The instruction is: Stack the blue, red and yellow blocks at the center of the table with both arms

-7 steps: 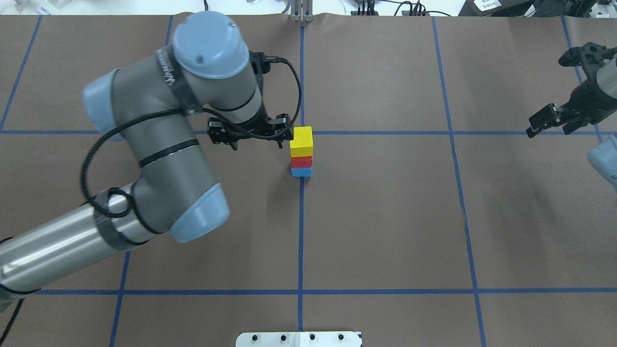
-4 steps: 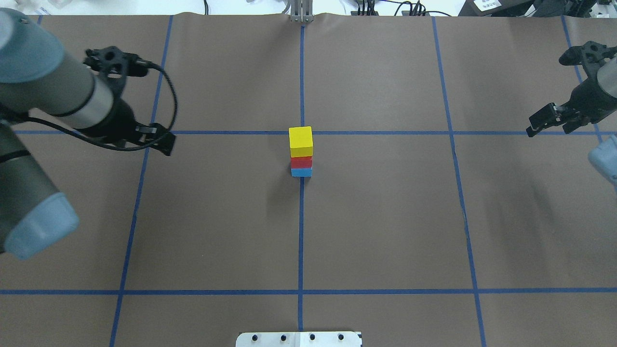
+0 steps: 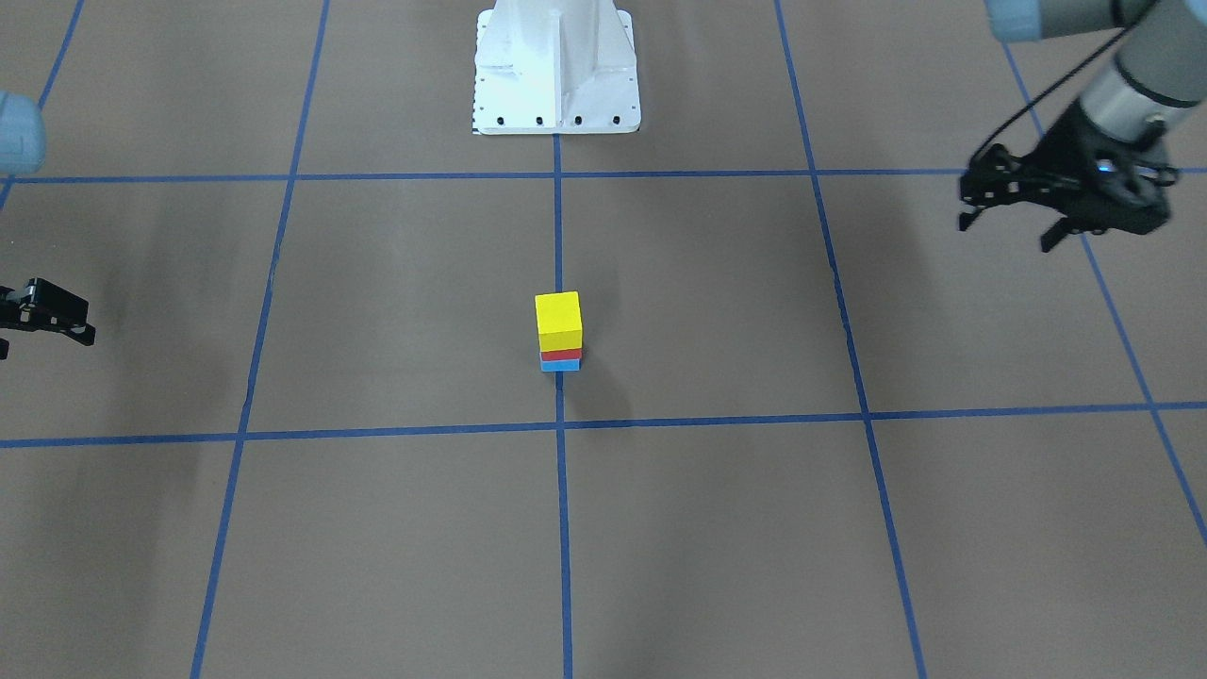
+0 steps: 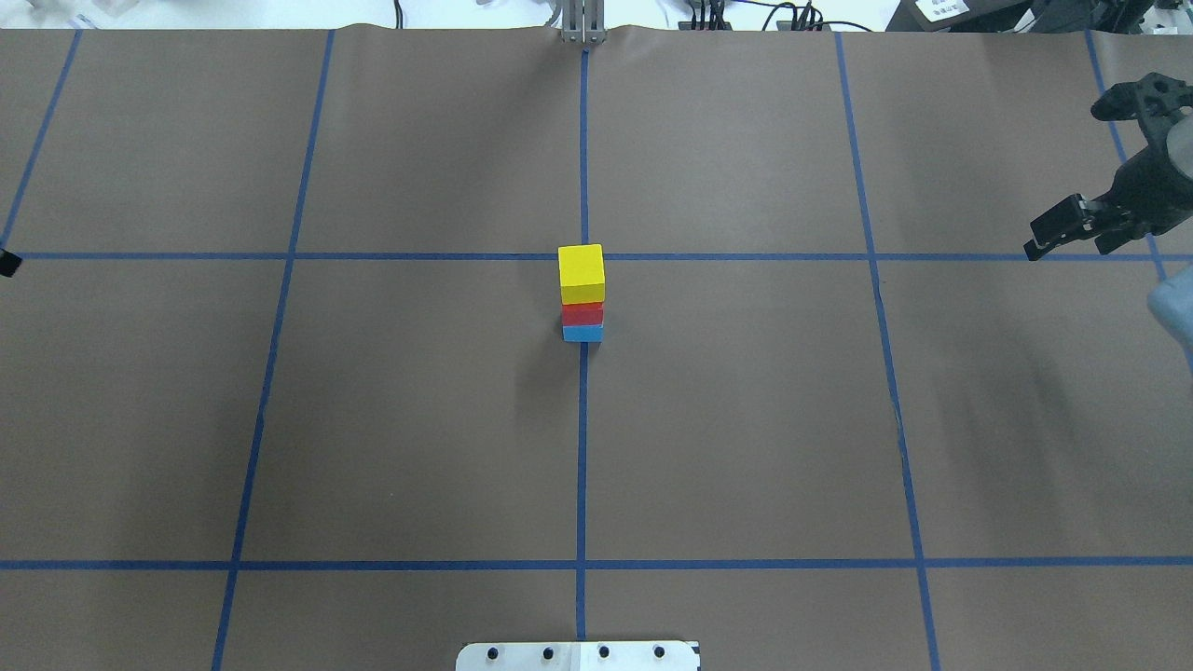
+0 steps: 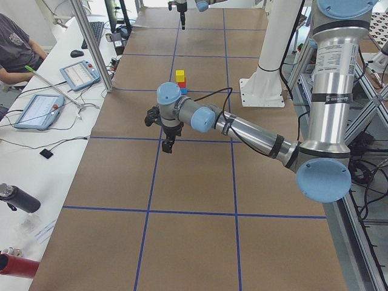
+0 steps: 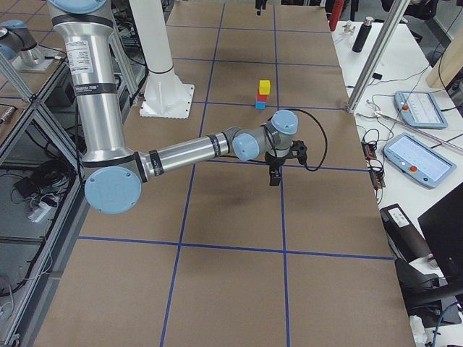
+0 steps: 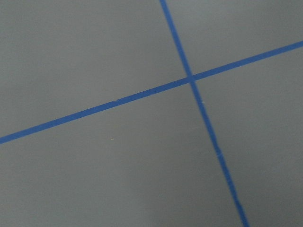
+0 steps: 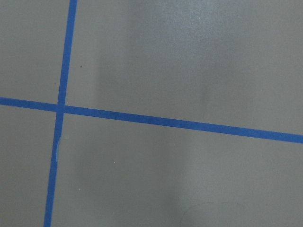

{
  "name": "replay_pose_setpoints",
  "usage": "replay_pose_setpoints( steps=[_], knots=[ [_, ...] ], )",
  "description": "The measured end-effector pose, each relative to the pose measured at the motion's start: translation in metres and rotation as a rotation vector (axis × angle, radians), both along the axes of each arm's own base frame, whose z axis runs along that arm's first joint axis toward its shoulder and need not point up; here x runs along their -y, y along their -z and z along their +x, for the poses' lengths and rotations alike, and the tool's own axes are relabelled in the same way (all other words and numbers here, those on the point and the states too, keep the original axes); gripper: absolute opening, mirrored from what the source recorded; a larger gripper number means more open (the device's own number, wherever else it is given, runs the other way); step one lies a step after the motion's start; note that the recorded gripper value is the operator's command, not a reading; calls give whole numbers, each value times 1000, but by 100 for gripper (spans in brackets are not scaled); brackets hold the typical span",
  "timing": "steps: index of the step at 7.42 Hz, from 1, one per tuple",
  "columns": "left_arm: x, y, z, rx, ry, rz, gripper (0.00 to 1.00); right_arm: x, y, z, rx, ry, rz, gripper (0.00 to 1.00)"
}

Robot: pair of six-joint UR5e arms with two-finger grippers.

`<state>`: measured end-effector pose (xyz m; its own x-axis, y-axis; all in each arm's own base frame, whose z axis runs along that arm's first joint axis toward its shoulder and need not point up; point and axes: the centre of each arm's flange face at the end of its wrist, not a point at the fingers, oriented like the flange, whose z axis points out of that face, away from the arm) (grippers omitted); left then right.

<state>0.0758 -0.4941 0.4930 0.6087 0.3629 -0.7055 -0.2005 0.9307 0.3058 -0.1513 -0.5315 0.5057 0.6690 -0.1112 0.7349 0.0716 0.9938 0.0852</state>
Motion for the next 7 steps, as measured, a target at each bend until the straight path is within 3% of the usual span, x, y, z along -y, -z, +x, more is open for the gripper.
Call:
replay_pose_setpoints(
  steps=[3, 7],
  knots=[
    [9, -64, -51, 8, 21, -37, 99, -25, -16, 101, 15, -100, 23, 100],
    [14, -95, -75, 25, 70, -98, 99, -22, -56, 145, 14, -64, 67, 100]
  ],
)
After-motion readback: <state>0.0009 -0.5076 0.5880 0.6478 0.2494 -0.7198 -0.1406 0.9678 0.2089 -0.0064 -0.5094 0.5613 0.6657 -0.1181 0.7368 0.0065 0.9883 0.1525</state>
